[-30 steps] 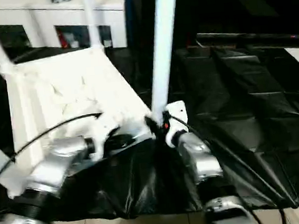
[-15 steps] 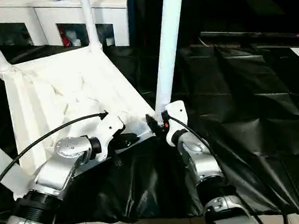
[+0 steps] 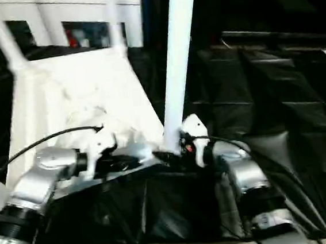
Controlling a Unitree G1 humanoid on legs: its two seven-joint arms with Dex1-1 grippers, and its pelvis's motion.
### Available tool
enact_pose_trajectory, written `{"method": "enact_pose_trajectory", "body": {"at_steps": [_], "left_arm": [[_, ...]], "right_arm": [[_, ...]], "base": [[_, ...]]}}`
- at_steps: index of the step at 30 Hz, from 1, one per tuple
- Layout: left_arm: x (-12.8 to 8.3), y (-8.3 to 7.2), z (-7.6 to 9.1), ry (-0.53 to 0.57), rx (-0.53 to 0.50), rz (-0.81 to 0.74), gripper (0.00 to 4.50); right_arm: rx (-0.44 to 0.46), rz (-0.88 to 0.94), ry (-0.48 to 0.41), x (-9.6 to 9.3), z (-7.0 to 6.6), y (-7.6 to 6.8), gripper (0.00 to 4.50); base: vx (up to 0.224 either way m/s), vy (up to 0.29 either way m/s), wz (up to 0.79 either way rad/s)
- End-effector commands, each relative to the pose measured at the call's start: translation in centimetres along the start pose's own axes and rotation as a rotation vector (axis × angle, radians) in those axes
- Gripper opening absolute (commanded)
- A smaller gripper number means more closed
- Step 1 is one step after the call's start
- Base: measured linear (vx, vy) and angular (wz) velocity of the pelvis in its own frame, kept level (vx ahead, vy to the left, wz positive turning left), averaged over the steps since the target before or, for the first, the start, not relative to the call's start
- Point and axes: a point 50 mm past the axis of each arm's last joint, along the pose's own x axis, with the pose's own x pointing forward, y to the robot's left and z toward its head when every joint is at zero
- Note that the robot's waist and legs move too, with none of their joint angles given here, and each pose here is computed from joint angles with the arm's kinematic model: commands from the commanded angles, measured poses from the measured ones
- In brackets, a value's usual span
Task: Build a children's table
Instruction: Rotate leg to tighten
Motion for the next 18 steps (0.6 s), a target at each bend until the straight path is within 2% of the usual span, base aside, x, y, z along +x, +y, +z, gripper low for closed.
{"method": "enact_pose_trajectory", "body": {"at_steps": [1,3,8,10,18], "left_arm": [[1.6,-0.8,0.2,0.017,0.018,-0.099,0.0],[1.3,-0.6,0.1,0.028,0.025,-0.112,0.0],[0.7,-0.3,0.0,0.044,0.034,-0.131,0.0],[0.6,-0.3,-0.1,0.047,0.035,-0.134,0.0],[0.5,-0.4,-0.4,0.045,0.029,-0.131,0.0]], "right_arm": [[-0.002,0.23,0.029,1.9,-0.3,2.6,3.44],[0.0,0.273,0.036,1.8,-0.2,2.8,3.23],[0.013,0.334,0.036,1.9,0.0,3.3,3.03],[0.015,0.341,0.035,2.1,0.0,3.4,2.78],[0.046,0.322,0.031,2.2,-0.6,3.8,2.61]], "base": [[0.0,0.0,0.0],[0.0,0.0,0.0],[0.0,0.0,0.0],[0.0,0.0,0.0],[0.0,0.0,0.0]]}}
